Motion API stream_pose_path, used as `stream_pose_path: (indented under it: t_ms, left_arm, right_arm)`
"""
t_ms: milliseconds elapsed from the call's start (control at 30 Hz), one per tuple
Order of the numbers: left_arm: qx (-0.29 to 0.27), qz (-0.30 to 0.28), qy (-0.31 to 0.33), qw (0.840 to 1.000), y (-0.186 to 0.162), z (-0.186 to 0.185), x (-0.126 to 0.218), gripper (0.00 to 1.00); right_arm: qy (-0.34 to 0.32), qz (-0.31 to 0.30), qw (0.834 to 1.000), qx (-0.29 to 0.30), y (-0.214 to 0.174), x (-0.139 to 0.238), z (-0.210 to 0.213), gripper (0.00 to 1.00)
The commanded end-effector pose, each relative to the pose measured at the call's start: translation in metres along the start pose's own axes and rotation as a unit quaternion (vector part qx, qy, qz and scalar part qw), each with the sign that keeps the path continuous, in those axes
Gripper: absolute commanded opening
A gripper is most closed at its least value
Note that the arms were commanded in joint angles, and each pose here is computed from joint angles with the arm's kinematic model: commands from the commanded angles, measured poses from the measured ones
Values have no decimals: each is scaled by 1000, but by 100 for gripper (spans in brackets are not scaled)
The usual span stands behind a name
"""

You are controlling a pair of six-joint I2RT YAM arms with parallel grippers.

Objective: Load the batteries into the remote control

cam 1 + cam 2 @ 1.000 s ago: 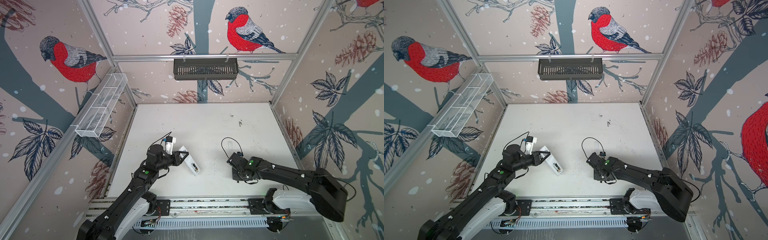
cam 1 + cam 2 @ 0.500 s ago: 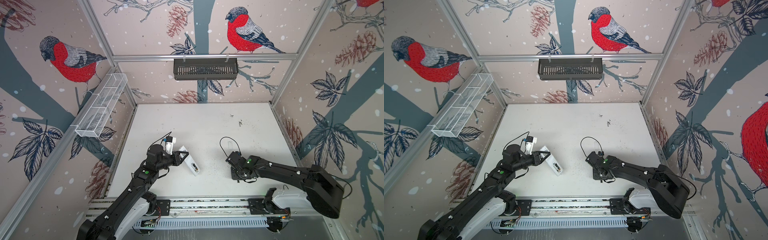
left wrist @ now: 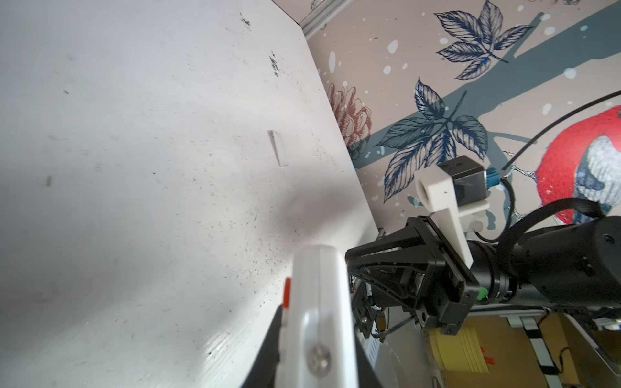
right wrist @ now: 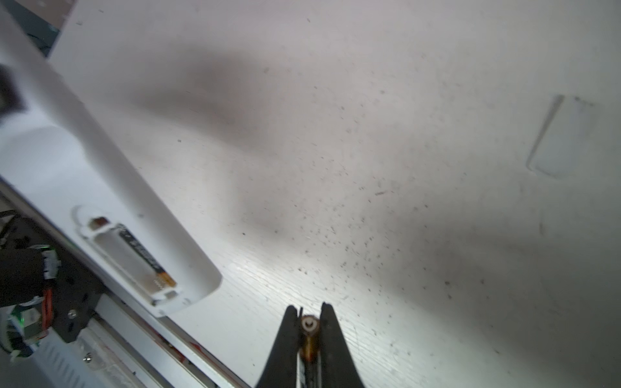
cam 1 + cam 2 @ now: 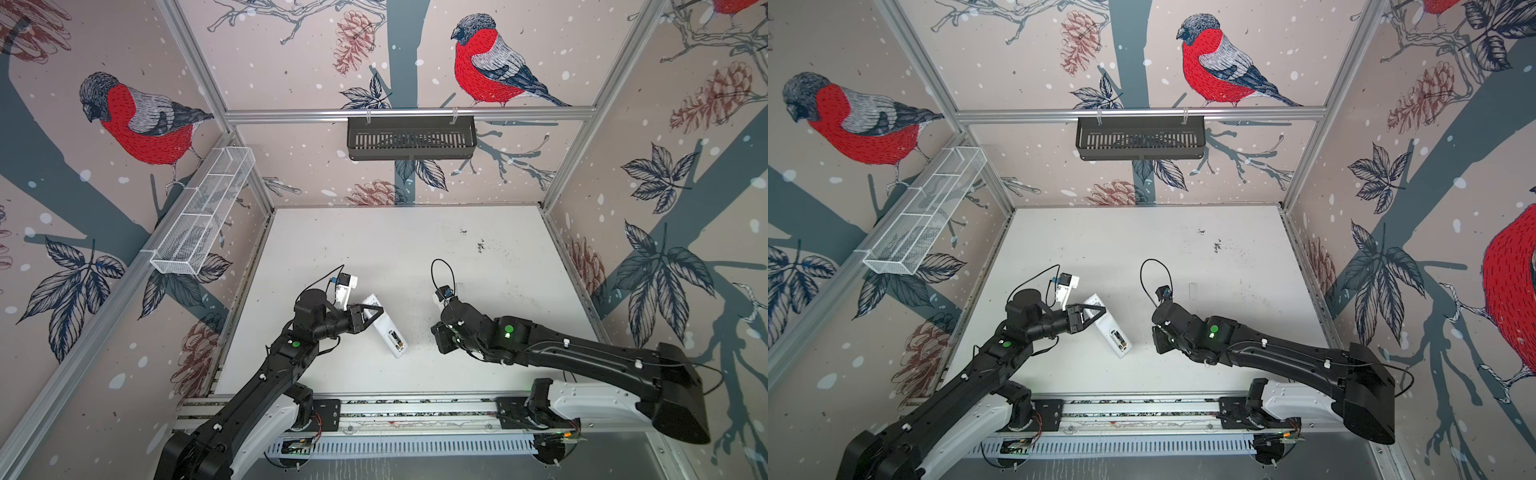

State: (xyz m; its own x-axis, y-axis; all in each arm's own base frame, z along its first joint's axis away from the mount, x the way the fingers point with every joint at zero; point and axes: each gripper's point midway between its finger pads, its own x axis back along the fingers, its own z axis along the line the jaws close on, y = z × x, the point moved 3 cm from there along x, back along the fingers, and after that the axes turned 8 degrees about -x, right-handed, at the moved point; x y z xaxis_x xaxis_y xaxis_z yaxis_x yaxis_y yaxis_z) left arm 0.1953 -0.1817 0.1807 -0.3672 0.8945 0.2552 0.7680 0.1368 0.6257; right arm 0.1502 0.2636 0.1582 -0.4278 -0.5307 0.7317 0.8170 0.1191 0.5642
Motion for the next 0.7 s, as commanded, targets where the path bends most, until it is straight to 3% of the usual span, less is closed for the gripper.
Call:
stream_pose_path:
  t_ms: [0,167,433,667]
  left_arm:
    - [-10,2,-79,997,5,-25,0,0]
    - [7,15,-119,993,2,-32,-1,0]
    - [29,28,-165,985,-1,-41,0,0]
    - [35,32,-186,981,-2,-47,2,0]
  right_arm:
    - [80,-76,993,44,25,12,39,12]
    - [155,-119,975,102,26,29,78,13]
    - [238,-170,940,173,14,46,104,15]
    - [261,-181,930,188,9,50,106,15]
